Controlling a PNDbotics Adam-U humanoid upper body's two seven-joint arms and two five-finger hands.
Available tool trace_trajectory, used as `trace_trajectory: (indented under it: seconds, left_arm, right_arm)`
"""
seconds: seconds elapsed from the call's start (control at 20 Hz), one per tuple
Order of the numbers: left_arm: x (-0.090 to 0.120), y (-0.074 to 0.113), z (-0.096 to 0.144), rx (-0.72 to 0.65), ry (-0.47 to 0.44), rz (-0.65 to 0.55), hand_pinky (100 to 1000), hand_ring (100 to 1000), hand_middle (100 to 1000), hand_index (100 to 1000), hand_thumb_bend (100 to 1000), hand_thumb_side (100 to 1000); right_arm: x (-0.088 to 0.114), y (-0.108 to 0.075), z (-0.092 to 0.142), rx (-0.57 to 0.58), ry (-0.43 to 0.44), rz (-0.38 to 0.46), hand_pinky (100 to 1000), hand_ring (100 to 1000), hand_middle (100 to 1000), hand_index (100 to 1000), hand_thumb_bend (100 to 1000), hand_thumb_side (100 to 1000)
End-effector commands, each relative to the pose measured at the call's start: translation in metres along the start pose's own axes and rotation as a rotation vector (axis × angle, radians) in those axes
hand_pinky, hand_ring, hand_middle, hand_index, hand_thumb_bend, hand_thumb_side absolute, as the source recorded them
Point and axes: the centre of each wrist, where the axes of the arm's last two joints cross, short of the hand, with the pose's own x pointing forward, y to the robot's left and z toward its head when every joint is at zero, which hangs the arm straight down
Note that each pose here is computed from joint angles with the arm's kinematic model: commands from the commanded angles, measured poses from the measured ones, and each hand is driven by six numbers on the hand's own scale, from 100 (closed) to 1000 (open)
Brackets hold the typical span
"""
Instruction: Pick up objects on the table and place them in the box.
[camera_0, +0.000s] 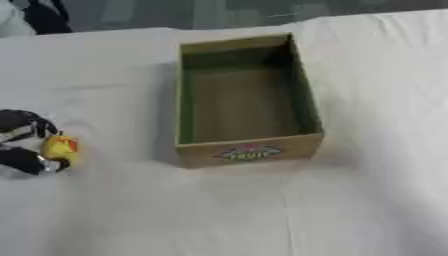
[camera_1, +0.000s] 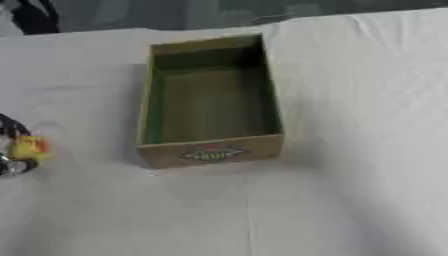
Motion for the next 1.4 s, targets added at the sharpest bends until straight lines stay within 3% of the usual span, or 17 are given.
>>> trace_trajectory:
  seconds: [0.05,0.3,0.7,1.4]
  left_arm:
    - [-0.004,0.008,0.005,0.034,0.008,-0.019,655,766,659,836,393,562]
    - [0.001,0.013,0.012,0.097,-0.009,-0.039,628,744,639,819,342,498]
    - [0.006,0.01,0.013,0.13,-0.028,-0.019,544,694,615,805,100,271]
    - [0.008,0.014,0.019,0.152,-0.056,0.041,500,656,595,792,100,210]
  right_arm:
    - [0.005,-0.004,-0.008,-0.009,-0.035,0.0,761,775,754,847,100,905]
    - [0.005,-0.004,-0.007,-0.009,-0.033,0.0,763,775,754,848,100,905]
    - [0.005,-0.004,-0.007,-0.011,-0.031,-0.002,764,775,754,848,100,906]
    - [0.005,-0.004,-0.007,-0.01,-0.029,-0.003,764,776,754,848,100,909]
